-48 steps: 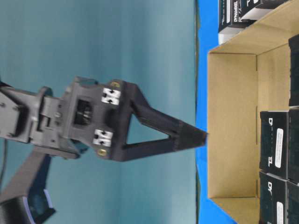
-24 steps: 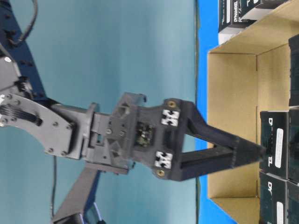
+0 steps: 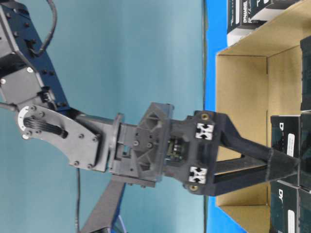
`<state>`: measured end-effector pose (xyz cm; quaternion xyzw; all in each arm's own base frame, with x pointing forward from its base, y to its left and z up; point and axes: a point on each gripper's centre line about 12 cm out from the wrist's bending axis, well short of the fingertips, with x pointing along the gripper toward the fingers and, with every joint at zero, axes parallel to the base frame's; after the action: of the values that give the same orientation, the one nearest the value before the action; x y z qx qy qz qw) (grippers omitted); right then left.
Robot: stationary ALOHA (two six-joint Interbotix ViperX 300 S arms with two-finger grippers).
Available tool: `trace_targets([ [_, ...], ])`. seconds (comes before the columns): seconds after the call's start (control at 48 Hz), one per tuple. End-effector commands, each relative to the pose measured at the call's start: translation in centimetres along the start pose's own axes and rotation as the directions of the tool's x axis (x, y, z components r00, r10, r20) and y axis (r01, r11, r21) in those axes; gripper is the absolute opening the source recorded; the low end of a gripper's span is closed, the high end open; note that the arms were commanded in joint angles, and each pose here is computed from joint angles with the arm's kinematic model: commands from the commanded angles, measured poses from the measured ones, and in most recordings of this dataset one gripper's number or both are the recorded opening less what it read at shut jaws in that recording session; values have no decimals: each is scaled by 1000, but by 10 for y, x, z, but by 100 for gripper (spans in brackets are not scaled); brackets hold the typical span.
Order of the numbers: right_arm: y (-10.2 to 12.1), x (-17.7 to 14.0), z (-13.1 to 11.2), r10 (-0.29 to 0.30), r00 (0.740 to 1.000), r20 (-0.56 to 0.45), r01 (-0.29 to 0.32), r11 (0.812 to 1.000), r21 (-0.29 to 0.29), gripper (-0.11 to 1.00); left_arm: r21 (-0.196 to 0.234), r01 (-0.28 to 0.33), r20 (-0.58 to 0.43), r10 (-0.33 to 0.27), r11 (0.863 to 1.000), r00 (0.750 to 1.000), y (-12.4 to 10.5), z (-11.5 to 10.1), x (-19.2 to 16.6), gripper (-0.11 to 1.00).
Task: Pick the box from inside the cardboard box.
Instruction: 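Lower the open right gripper around the black-and-white package in the box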
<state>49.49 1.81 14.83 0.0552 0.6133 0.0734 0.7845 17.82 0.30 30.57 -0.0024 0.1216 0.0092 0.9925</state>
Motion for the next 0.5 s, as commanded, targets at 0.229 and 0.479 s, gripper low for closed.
trace_targets([
  [0.229, -16, 3, -12, -19, 999, -35, 20, 1000, 14, 98, 1, -4, 20, 4, 1000, 1000, 1, 9, 0, -2],
  [0.479, -24, 1, -11, -23, 999, -25, 23, 1000, 15, 98, -2, -3, 26, 3, 1000, 1000, 1, 10, 0, -2],
])
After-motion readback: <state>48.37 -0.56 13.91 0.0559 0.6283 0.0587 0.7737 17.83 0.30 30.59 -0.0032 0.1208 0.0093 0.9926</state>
